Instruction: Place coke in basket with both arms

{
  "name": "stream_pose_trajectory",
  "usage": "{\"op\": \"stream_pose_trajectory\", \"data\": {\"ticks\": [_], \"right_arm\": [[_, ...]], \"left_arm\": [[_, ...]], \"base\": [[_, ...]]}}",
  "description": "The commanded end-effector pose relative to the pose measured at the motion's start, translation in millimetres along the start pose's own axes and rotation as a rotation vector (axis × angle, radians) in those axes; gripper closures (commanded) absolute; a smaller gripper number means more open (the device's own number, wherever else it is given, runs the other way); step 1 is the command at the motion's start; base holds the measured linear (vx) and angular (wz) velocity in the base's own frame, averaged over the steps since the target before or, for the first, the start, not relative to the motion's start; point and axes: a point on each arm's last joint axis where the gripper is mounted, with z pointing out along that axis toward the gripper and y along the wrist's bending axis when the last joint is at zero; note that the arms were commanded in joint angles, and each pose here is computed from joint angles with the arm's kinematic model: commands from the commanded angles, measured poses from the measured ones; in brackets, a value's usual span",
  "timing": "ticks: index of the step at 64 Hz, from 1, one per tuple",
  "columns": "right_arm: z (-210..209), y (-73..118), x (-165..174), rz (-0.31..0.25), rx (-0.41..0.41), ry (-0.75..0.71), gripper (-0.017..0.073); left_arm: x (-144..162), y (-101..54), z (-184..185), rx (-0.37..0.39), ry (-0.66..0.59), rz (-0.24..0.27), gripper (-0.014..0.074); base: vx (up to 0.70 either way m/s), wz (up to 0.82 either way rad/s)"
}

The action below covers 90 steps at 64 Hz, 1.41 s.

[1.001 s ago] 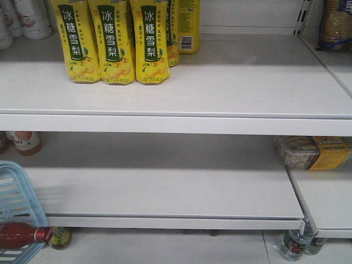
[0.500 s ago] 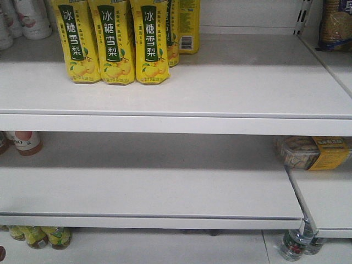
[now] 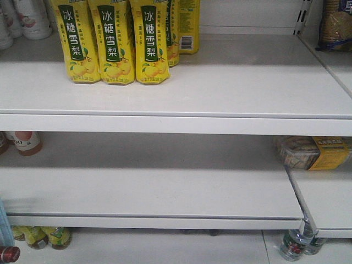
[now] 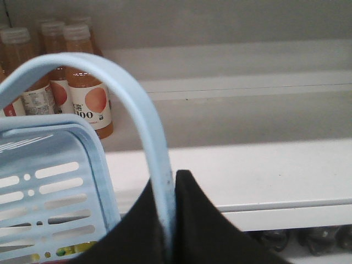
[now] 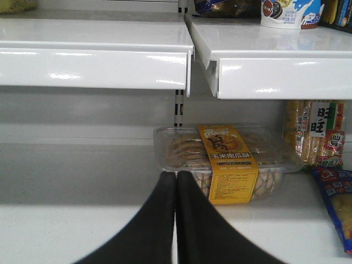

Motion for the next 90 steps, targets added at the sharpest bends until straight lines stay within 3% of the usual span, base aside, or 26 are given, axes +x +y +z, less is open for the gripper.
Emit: {"op": "stream_pose_trajectory", "data": {"ticks": [1, 6, 26, 90], "right_arm": [[-0.3, -3.7, -14.6, -0.005, 0.038, -0.073, 0.0569], [-0.3, -3.7, -14.6, -0.005, 0.038, -0.073, 0.0569], [-0.3, -3.7, -14.6, -0.005, 0.038, -0.073, 0.0569], [-0.3, -3.7, -14.6, -0.005, 0.038, -0.073, 0.0569]], "left_arm": [[-24.5, 0.9, -6.1, -0.027, -0.208, 0.105, 0.0599], [-24.6, 1.1, -6.1, -0.030, -0.209, 0.115, 0.0599], [-24.6, 1.8, -6.1, -0.032, -0.210, 0.062, 0.0599], [-24.9, 1.8, -6.1, -0.033, -0.204, 0.061, 0.0599]], "base": [[0.00, 0.00], [0.00, 0.00], [0.00, 0.00], [0.00, 0.00]]}}
